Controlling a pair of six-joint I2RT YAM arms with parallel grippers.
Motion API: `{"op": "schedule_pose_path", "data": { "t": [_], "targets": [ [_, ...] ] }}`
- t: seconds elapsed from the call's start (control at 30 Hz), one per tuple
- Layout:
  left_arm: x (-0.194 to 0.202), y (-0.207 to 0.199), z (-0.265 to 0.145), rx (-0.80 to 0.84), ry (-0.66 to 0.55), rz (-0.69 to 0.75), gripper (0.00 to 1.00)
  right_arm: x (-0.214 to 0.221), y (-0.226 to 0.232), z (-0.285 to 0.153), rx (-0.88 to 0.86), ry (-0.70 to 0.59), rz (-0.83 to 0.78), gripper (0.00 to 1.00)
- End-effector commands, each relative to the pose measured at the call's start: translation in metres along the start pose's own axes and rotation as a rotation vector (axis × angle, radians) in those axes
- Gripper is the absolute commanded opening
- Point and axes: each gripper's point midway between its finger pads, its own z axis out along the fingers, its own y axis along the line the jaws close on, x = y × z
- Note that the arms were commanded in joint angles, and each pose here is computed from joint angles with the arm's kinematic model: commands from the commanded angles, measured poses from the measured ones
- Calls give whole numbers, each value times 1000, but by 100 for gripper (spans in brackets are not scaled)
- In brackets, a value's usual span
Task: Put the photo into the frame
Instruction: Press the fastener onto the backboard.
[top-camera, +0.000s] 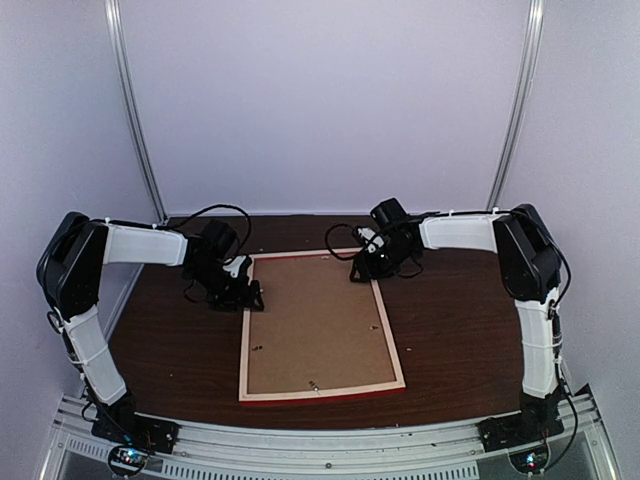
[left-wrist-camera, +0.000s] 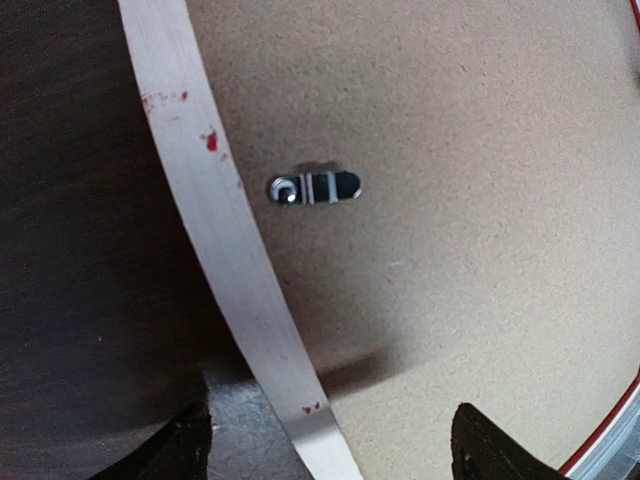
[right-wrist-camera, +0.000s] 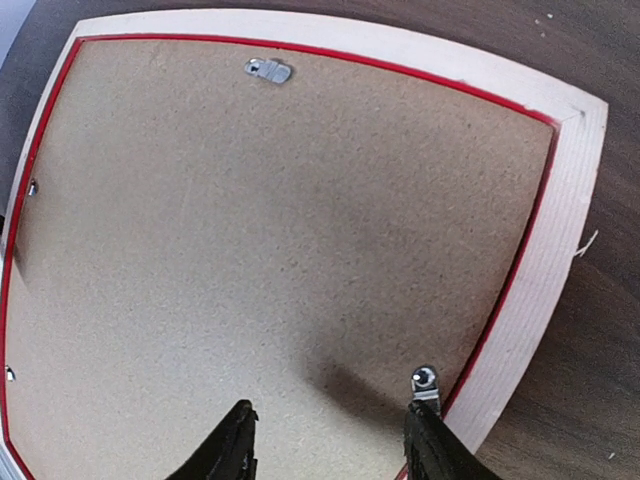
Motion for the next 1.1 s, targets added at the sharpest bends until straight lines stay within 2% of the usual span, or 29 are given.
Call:
{"op": "schedule_pose_path", "data": {
  "t": [0.0,0.27,0.53,1.07],
  "targets": [
    [-8,-4,-4,-4,-20,23,83,11,12,-5,-37,37,14,51],
    [-11,-4,-7,-11,-32,25,83,5,13,-13,-24,15,10,51],
    [-13,-5,-12,-16,-46,30,84,-21,16,-32,1,-56,-13,51],
    [-14,-5,-11,-15,-42,34,84,-25,-5,1,65,-20,-17,51]
  ]
}}
